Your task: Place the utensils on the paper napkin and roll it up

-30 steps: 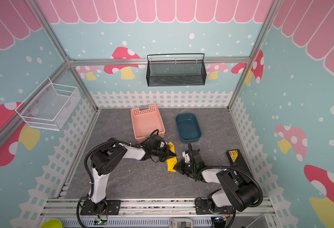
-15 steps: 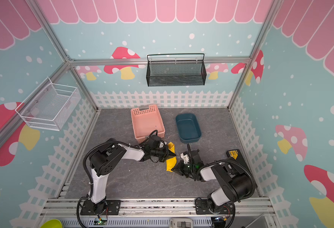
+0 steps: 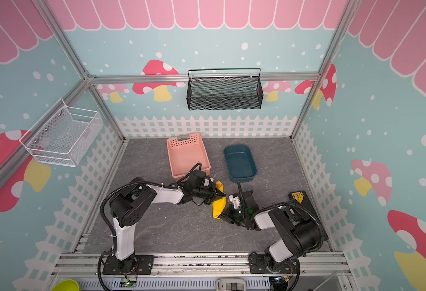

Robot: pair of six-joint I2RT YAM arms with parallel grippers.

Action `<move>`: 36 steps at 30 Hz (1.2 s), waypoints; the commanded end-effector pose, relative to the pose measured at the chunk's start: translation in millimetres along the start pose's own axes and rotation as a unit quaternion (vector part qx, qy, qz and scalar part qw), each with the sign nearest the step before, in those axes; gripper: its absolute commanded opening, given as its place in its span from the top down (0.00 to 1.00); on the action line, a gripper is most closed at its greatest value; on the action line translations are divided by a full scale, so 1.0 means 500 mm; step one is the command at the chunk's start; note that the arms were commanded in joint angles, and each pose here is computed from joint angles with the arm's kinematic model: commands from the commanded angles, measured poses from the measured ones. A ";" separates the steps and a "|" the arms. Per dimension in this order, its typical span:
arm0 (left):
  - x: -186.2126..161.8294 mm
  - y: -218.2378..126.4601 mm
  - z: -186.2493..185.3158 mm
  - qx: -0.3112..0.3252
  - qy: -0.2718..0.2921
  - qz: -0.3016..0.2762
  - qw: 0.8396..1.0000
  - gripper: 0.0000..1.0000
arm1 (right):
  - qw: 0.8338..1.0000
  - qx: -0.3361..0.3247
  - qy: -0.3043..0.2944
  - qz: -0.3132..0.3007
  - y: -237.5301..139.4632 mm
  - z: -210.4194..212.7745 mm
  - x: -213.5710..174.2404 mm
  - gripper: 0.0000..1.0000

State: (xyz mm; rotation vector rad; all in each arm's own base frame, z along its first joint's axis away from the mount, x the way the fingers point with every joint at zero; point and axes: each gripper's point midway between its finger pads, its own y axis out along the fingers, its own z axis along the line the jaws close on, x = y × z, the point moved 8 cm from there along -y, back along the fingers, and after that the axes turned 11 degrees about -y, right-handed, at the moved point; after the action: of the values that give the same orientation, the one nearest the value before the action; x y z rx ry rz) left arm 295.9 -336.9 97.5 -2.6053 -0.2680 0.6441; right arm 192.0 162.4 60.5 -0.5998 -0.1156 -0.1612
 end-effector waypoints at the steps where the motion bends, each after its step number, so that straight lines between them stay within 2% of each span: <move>1: -0.014 -0.003 -0.043 -0.014 0.017 -0.002 1.000 0.97 | 0.997 -0.067 0.043 0.024 0.003 -0.050 -0.031 1.00; 14: -0.005 0.044 -0.047 0.011 0.025 0.009 1.000 0.97 | 0.996 -0.067 0.045 0.027 0.001 -0.053 -0.037 1.00; 19: 0.000 0.058 -0.010 0.049 0.020 0.023 0.998 0.97 | 0.997 -0.067 0.032 0.027 0.001 -0.051 -0.035 1.00; 36: 0.007 0.059 0.070 0.182 0.073 0.055 0.979 0.97 | 0.997 -0.074 0.017 0.018 -0.004 -0.034 -0.016 1.00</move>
State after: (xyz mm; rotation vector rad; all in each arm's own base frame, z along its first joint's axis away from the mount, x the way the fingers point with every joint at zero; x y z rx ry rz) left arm 309.5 -361.2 101.3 -2.5062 -0.0617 0.3968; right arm 192.0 161.2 61.9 -0.6232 -0.0713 -0.1533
